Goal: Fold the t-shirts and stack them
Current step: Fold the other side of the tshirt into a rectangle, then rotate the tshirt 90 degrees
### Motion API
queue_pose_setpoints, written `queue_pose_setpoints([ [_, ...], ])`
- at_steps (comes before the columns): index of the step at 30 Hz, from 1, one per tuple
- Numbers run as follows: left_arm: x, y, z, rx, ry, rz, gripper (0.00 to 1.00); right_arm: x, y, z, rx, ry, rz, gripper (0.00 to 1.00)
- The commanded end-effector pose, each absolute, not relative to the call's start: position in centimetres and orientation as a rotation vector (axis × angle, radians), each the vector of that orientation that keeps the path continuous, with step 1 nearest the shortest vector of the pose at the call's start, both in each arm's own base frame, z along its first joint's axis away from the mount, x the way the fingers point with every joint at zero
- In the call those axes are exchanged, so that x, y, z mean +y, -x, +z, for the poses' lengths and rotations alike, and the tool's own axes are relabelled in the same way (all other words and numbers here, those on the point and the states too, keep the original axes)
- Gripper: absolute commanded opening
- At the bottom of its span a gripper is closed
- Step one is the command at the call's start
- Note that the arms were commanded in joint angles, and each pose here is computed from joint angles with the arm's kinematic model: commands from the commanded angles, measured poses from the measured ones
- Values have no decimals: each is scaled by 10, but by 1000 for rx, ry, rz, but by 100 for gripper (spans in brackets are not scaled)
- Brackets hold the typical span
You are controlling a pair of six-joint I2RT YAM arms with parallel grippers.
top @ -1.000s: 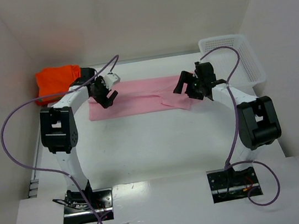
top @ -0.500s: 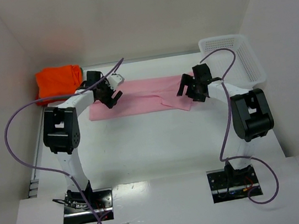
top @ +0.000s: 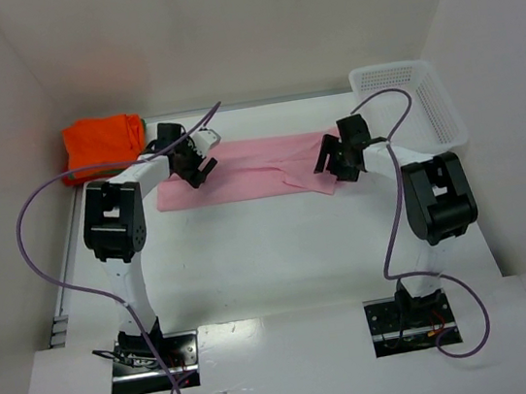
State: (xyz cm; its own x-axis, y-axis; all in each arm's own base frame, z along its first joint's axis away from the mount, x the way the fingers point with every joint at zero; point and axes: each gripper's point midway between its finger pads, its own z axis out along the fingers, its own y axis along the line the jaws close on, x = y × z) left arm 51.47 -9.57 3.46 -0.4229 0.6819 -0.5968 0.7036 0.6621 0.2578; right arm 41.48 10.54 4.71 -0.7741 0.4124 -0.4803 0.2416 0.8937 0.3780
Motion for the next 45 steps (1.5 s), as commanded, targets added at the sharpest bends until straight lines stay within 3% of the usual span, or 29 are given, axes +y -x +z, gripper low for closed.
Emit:
queue_pose_setpoints([
  [1,-102,-503,14,2233,-1120,-106,92,110,-433,51,2448,-459,429,71],
  [6,-104,-497,9,2254,-1144,-139,92,111,-439,50,2445,-470,433,47],
  [7,-105,-496,10,2250,-1146,-150,92,113,-438,47,2456,-469,441,31],
  [8,-105,-494,9,2253,-1160,-151,92,114,-443,51,2438,-475,451,23],
  [14,-109,-488,7,2254,-1181,-192,92,117,-465,97,2344,-450,482,16],
  [19,-112,-484,10,2246,-1199,-221,92,124,-486,117,2298,-415,518,16],
  [22,-113,-482,10,2250,-1202,-238,92,132,-506,124,2271,-404,559,23],
  [29,-118,-478,10,2239,-1219,-277,92,145,-548,127,2202,-416,629,23],
  [31,-117,-472,7,2261,-1224,-289,92,147,-558,131,2202,-416,629,33],
  [33,-117,-473,10,2257,-1234,-287,93,147,-565,149,2175,-395,630,38],
  [36,-114,-471,15,2278,-1252,-283,95,143,-562,178,2122,-380,616,60],
  [38,-113,-462,13,2322,-1262,-307,95,135,-559,190,2095,-378,595,68],
  [45,-112,-436,23,2490,-1144,-317,96,117,-546,232,2031,-376,594,73],
])
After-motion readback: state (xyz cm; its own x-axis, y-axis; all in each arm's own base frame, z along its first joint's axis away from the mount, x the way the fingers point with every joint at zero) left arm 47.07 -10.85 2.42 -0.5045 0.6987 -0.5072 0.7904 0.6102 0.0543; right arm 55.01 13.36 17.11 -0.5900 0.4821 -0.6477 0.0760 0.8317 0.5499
